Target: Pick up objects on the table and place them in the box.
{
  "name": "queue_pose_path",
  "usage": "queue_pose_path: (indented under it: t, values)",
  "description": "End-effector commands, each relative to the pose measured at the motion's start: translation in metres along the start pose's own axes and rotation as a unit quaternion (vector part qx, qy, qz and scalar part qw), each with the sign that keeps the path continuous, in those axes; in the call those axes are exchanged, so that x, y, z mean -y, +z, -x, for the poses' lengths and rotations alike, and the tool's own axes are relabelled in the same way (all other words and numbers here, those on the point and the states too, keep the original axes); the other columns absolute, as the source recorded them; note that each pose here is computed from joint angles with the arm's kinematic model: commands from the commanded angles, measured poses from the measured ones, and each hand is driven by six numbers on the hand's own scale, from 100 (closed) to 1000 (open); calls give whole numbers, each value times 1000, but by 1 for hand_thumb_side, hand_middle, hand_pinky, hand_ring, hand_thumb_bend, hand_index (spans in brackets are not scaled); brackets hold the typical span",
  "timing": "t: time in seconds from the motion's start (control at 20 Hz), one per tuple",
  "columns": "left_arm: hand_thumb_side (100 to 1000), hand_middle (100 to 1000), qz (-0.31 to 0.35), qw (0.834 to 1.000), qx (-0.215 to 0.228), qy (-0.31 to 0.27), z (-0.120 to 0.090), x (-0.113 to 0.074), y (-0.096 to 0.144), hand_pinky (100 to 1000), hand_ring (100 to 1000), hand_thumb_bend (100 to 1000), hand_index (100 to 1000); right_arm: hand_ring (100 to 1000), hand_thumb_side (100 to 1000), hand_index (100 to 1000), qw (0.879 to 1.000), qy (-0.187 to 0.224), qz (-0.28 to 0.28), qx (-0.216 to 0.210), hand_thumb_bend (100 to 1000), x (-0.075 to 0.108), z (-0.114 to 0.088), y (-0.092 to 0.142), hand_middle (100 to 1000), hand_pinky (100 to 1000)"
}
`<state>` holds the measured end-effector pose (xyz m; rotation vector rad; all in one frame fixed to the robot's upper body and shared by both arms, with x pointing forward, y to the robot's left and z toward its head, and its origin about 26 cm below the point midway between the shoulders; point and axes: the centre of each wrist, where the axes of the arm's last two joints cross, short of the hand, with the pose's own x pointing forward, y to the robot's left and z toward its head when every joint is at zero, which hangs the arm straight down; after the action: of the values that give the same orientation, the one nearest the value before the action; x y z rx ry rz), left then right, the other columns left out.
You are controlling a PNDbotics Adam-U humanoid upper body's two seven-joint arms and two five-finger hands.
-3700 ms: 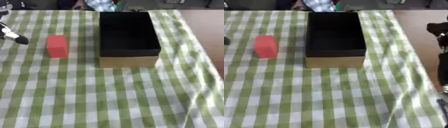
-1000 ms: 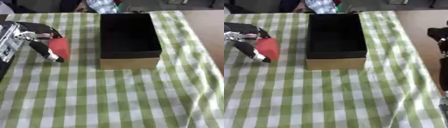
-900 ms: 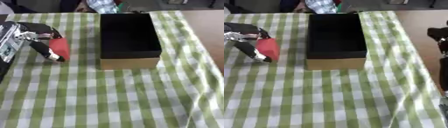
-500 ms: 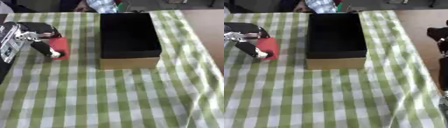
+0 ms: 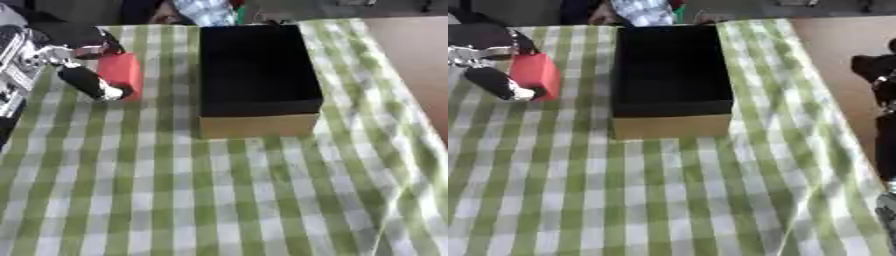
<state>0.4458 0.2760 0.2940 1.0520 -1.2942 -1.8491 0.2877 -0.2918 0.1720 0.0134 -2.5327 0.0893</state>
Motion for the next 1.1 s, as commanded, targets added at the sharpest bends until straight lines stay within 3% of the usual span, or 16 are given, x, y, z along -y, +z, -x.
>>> queue_pose_path:
  t: [0.05, 0.35, 0.6, 0.85, 1.1]
  values:
    - [588, 626, -57, 998, -12, 6, 4, -28, 15, 675, 712, 100, 758, 742, 872, 806, 1000, 3, -7, 11, 100, 3, -6, -5, 603, 822]
    - [556, 544, -167, 984, 36, 55, -25, -60, 9, 625, 614, 100, 691, 742, 870, 806, 1000, -3, -13, 16, 100, 2, -7, -8, 604, 821]
    - [541, 504, -264, 954, 92, 105, -60, -78, -3, 628, 568, 100, 654, 742, 869, 805, 999, -16, -18, 22, 100, 1, -8, -12, 604, 820]
    - [543, 493, -327, 926, 125, 140, -87, -75, -16, 630, 557, 100, 642, 743, 868, 805, 999, -31, -21, 25, 100, -2, -9, -17, 604, 820]
    - [543, 488, -332, 925, 123, 137, -115, -67, -36, 609, 545, 100, 627, 744, 867, 805, 999, -39, -24, 23, 100, -4, -8, -18, 604, 820]
